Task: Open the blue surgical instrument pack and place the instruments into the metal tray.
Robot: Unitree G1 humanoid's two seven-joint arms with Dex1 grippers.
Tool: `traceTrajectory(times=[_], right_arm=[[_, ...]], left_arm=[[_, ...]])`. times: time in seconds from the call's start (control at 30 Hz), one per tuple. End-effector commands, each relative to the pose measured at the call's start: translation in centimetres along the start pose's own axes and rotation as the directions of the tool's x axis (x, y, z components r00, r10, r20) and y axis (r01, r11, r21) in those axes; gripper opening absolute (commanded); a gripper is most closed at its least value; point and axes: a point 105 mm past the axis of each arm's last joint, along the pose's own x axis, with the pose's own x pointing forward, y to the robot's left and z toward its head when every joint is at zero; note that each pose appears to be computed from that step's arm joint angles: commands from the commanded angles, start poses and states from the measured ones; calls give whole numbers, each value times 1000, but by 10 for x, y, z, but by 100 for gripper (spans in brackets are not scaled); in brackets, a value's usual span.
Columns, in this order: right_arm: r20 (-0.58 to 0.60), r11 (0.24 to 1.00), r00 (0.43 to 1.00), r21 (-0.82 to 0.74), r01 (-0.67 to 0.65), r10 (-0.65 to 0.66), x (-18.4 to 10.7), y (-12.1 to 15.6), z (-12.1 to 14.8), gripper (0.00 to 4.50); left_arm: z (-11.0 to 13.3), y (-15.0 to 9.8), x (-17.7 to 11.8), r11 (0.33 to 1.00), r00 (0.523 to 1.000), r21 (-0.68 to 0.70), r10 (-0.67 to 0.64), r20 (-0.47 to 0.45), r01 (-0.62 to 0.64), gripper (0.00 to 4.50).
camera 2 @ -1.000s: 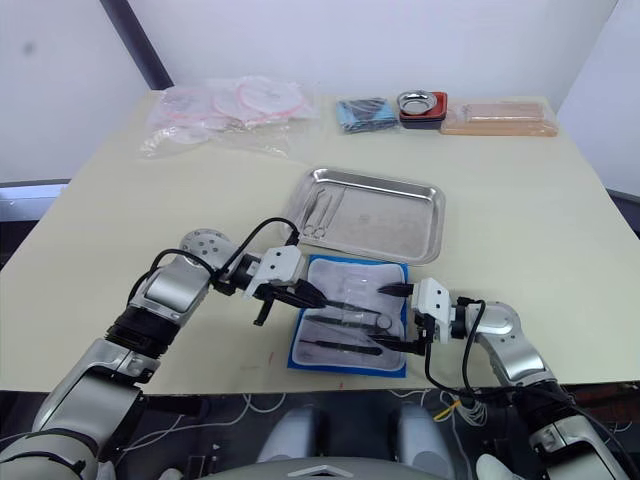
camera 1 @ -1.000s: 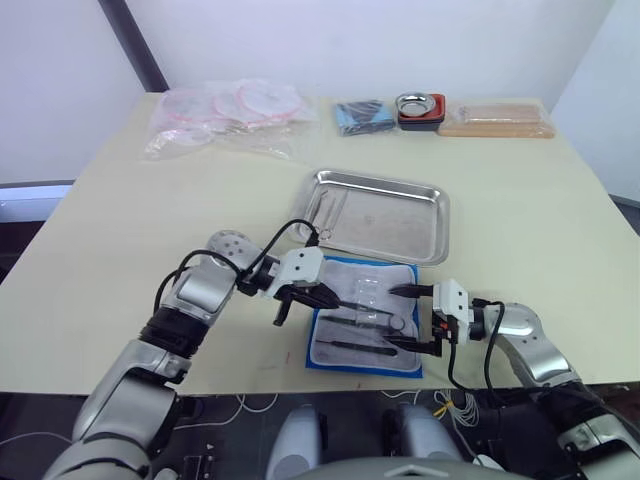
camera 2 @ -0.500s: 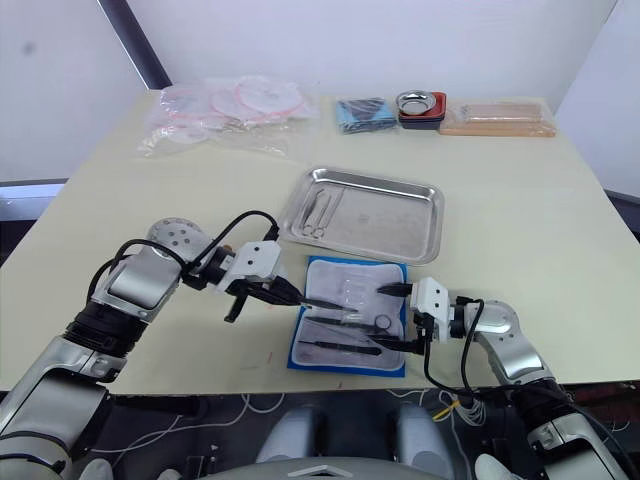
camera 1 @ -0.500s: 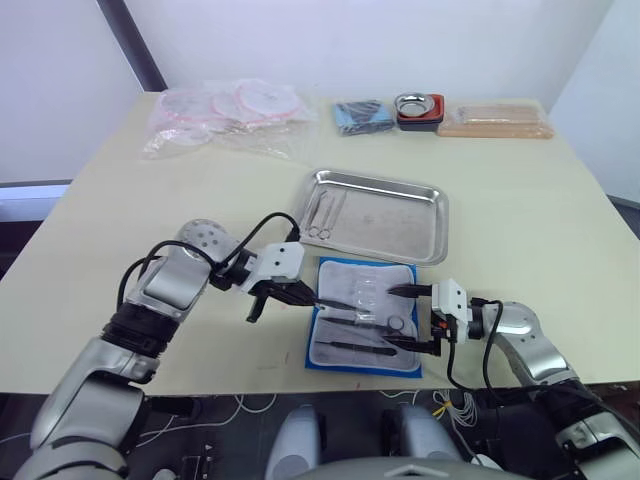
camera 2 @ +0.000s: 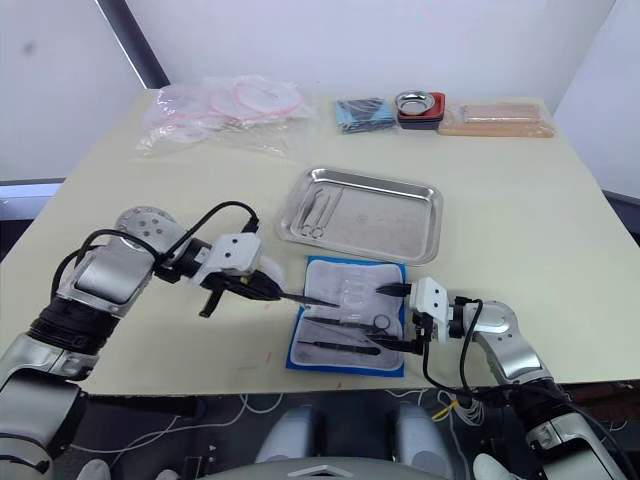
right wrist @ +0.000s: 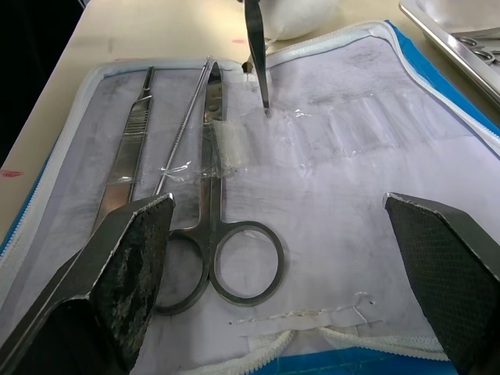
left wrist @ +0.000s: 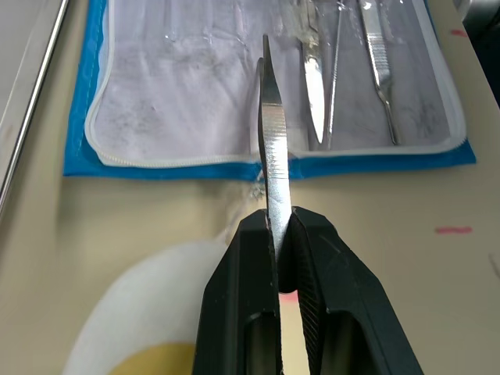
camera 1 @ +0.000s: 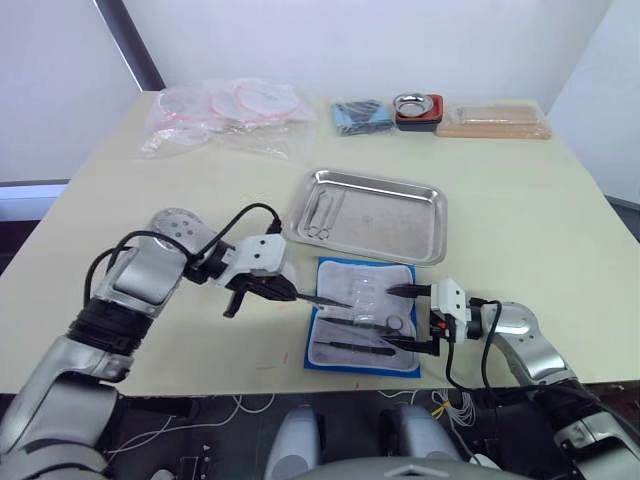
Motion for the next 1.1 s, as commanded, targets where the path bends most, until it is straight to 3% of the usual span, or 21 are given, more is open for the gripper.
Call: traceTrajectory(times=[0.03, 0.17, 0.3, 0.4, 0.5, 0.7, 0.77, 0.97, 1.1], right_arm=[[-243, 985, 966, 169, -43, 85, -6, 35, -69, 450], [-243, 985, 966, 169, -41, 82, -6, 35, -69, 450], [-241, 985, 967, 169, -42, 83, -4, 36, -69, 450], [-242, 985, 967, 169, -43, 84, -5, 36, -69, 450], [-244, 985, 966, 169, -42, 83, -5, 36, -70, 450], [-247, 985, 966, 168, -42, 83, -6, 35, -70, 450], [-247, 985, 966, 167, -38, 79, -6, 35, -70, 450], [-250, 986, 966, 166, -29, 70, -6, 35, -71, 450], [-252, 986, 965, 165, -29, 71, -5, 34, -71, 450]], left_arm=[[12, 2, -18, 998, 1000, 56, 17, -3, -16, 6], [18, 6, -25, 997, 999, 57, 43, 14, -43, 6], [45, 14, -27, 996, 978, -31, 93, 188, -89, 6], [67, 25, -25, 981, 934, -128, 178, 310, -144, 6], [78, 34, -22, 957, 899, -219, 261, 352, -192, 6], [90, 66, -7, 839, 788, -404, 509, 346, -365, 6], [95, 74, 8, 761, 722, -504, 607, 333, -408, 6], [81, 96, 36, 489, 557, -654, 822, 123, -577, 6], [73, 100, 53, 402, 533, -697, 846, 35, -593, 6]])
